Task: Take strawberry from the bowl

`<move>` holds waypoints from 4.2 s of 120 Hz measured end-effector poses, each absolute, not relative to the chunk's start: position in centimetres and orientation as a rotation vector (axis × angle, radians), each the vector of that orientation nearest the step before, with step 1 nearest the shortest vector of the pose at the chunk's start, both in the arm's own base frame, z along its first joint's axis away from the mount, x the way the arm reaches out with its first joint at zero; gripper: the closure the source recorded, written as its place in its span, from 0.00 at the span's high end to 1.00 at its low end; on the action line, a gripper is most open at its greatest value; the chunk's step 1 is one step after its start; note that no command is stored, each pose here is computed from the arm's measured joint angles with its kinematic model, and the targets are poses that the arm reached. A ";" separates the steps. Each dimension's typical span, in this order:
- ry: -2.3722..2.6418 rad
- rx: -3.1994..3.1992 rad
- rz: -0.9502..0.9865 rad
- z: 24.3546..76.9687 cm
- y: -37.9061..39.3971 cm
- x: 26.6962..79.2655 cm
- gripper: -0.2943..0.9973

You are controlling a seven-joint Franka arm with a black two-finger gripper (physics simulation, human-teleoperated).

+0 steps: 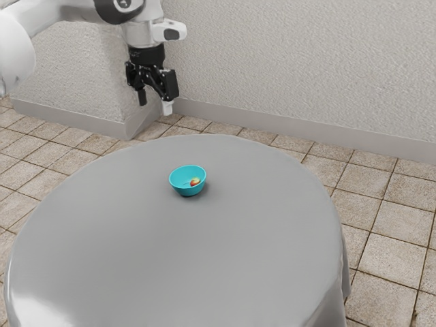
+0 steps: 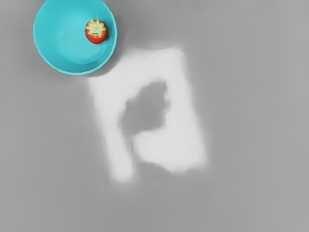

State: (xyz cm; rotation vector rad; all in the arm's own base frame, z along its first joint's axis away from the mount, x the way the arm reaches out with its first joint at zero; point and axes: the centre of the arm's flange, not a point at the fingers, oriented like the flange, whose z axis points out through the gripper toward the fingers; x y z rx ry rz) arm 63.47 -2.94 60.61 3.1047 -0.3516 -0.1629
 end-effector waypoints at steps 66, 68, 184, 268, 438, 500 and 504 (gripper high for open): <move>-0.303 3.138 -0.111 44.3 1.6 70.9 0.67; -0.301 3.137 -0.108 43.9 1.7 71.0 0.66; -0.101 3.089 0.040 31.6 2.1 75.3 0.45; -0.049 3.075 0.124 27.7 2.6 77.0 0.45; -0.145 3.035 0.151 29.3 -9.0 76.0 0.26; -0.227 3.071 0.381 48.2 -10.2 71.4 0.72; -0.233 3.079 0.387 49.8 -10.2 70.7 0.73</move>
